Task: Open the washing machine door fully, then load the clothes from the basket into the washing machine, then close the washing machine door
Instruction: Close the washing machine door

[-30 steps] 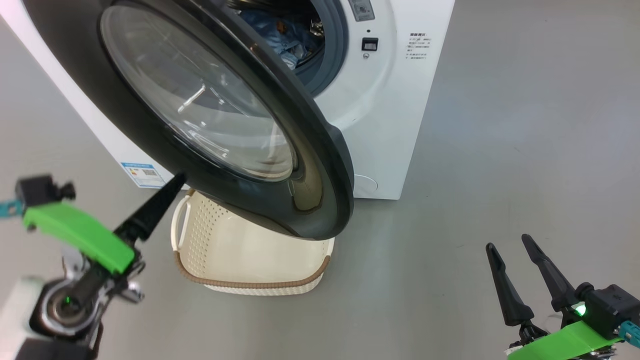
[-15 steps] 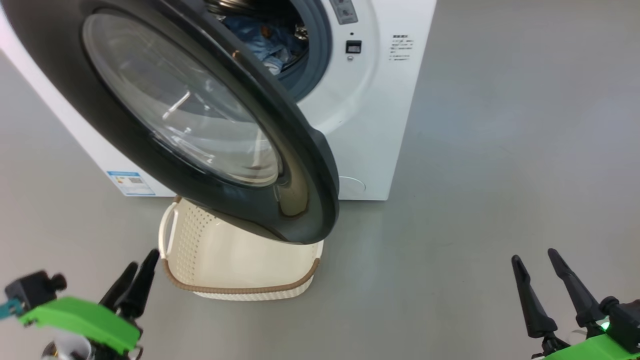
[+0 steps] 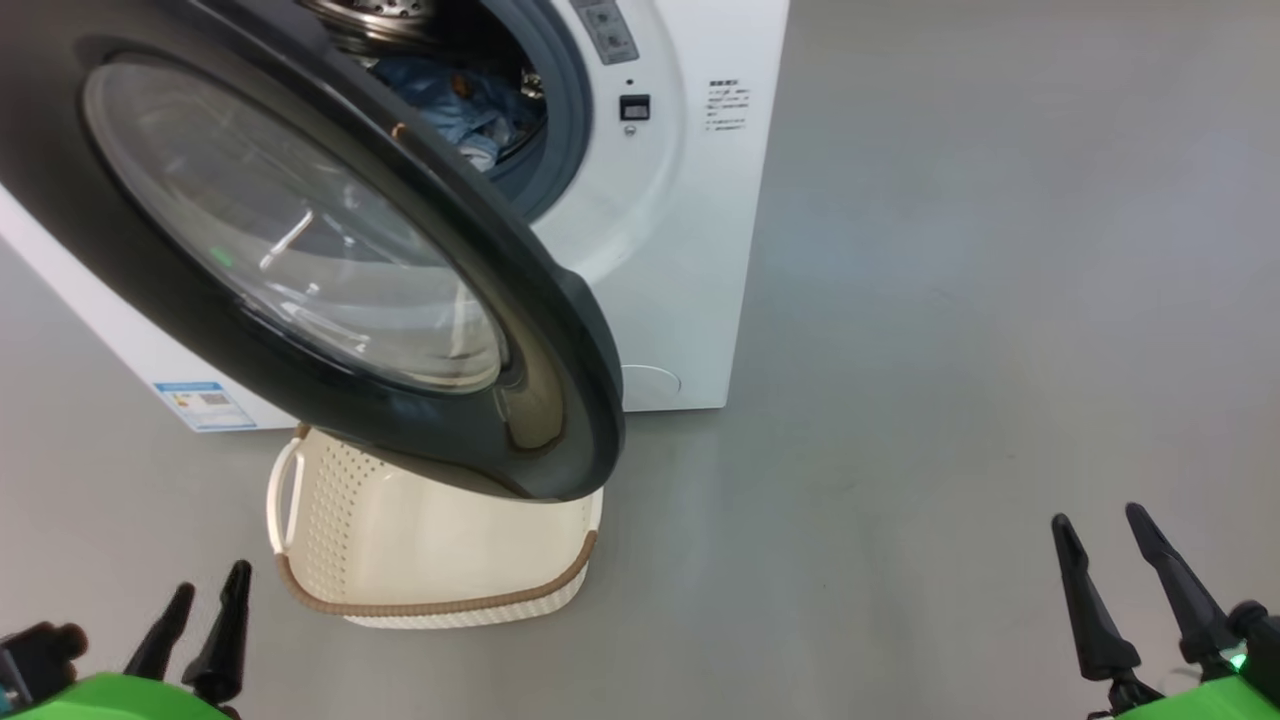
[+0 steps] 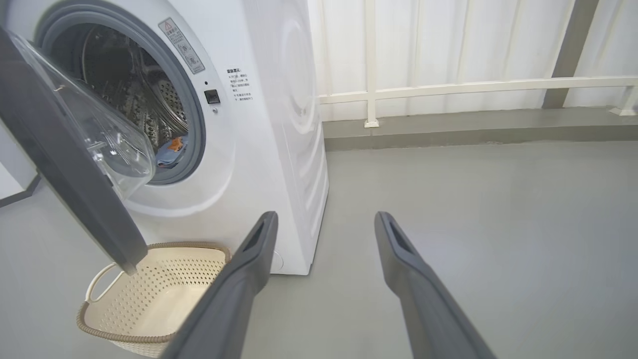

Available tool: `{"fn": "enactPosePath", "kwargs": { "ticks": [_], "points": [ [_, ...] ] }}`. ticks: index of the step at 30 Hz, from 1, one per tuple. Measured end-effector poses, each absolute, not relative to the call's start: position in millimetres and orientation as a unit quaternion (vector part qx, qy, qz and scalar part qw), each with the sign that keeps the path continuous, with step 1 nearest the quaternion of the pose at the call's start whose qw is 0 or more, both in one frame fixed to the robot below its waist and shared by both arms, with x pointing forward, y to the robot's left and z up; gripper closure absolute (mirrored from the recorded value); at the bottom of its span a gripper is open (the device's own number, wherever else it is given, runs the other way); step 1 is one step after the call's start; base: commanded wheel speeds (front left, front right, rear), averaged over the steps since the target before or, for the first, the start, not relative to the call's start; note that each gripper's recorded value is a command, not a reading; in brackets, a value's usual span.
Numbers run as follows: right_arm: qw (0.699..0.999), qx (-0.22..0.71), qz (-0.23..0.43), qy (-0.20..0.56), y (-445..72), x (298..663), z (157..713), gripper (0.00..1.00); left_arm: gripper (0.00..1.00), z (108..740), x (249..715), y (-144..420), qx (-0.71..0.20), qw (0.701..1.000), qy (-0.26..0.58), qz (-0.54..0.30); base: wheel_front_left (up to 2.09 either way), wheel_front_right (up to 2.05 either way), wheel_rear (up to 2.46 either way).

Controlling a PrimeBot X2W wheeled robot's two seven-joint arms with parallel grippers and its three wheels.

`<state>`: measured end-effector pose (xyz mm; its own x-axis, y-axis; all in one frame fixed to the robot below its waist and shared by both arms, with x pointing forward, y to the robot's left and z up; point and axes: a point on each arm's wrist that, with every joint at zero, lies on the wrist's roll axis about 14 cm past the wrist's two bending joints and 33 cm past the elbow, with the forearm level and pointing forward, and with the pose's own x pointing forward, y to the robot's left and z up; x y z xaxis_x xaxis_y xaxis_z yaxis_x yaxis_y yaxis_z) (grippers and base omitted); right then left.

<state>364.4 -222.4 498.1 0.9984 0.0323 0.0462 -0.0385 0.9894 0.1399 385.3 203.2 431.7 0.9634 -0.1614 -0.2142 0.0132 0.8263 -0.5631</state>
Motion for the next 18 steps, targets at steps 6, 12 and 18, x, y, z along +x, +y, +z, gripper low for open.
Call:
{"fn": "enactPosePath", "kwargs": {
  "ticks": [6, 12, 18],
  "points": [
    [0.997, 0.067, 0.000, -0.023, -234, 356, 499, 0.00, 0.00, 434, 384, 207, -0.249, 0.963, 0.101, -0.032, 0.00, 0.00, 0.00],
    [0.997, 0.066, -0.009, -0.029, -240, 352, 503, 0.00, 0.00, 443, 380, 208, -0.199, 0.977, 0.071, -0.024, 0.00, 0.00, 0.00],
    [0.997, 0.065, -0.013, -0.035, -243, 351, 506, 0.00, 0.00, 452, 371, 201, -0.126, 0.990, 0.049, -0.027, 0.00, 0.00, 0.00]
  ]
}}
